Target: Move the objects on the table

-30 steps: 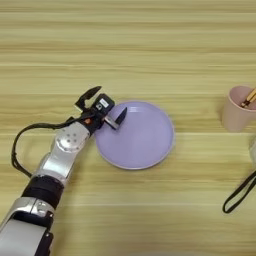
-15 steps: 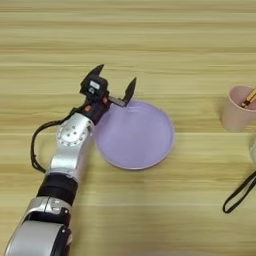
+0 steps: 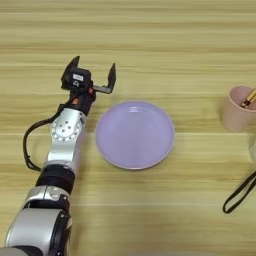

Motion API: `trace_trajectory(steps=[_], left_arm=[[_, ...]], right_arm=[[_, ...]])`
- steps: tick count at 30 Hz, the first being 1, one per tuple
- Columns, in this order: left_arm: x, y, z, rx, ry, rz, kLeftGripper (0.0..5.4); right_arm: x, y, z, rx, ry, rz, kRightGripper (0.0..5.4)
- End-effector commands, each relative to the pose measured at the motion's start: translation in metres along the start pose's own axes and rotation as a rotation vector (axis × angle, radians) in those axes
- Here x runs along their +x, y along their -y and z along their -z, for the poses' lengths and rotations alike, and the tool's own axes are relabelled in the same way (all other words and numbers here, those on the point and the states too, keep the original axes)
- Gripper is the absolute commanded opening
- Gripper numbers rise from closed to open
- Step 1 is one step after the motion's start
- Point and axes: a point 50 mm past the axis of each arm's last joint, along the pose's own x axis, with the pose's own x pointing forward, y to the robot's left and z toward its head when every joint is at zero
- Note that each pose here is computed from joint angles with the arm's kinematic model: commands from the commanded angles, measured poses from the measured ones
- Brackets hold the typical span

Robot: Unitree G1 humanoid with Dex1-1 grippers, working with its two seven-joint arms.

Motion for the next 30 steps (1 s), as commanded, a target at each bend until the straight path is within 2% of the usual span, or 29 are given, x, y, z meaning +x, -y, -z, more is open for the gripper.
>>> trace_trajectory(steps=[1, 11, 19, 30], left_arm=[[0.005, 0.001, -0.002, 0.015, 0.008, 0.003, 5.4], [0.006, -0.003, -0.001, 0.015, 0.003, -0.018, 5.4], [0.006, -0.002, 0.0, 0.012, -0.002, -0.022, 5.4], [0.006, -0.002, 0.001, 0.012, -0.008, -0.024, 5.4]], right_arm=[[-0.012, -0.002, 0.003, 0.011, -0.04, -0.037, 5.38], [-0.027, -0.01, 0.005, 0.004, -0.09, -0.111, 5.38], [-0.028, -0.007, 0.026, 0.005, -0.176, -0.108, 5.38], [-0.028, -0.006, 0.04, 0.022, -0.235, -0.113, 5.38]])
